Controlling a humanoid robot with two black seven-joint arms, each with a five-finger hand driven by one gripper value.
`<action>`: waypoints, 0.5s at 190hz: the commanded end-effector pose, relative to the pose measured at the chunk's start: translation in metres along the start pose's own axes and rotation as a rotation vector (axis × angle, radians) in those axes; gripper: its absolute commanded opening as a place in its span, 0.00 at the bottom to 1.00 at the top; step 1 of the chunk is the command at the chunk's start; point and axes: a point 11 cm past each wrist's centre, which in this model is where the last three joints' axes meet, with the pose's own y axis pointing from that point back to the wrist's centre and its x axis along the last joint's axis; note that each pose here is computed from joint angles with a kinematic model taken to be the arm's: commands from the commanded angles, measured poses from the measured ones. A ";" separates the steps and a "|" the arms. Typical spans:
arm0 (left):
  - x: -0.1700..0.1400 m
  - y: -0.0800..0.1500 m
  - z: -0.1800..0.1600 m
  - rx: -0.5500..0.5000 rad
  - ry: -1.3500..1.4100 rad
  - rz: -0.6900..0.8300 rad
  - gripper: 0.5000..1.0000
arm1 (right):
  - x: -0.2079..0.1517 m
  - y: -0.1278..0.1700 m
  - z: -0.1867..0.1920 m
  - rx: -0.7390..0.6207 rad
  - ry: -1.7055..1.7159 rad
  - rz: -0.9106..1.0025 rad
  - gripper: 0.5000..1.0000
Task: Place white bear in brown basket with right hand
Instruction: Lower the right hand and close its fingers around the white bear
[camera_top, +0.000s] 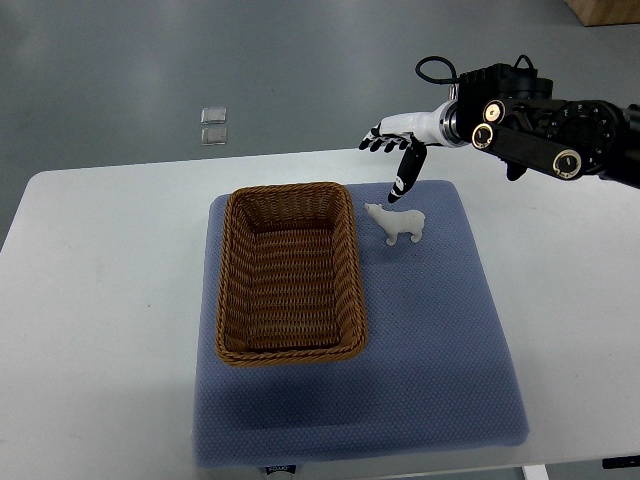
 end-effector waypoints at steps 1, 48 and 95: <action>0.000 0.000 0.000 0.001 -0.001 0.000 1.00 | -0.007 -0.002 0.003 -0.004 -0.035 -0.011 0.85; 0.000 0.000 0.000 0.001 -0.002 0.000 1.00 | -0.031 -0.013 0.008 -0.008 -0.044 -0.046 0.84; 0.000 0.000 0.000 0.001 -0.004 0.001 1.00 | -0.049 -0.020 0.016 -0.021 -0.058 -0.062 0.74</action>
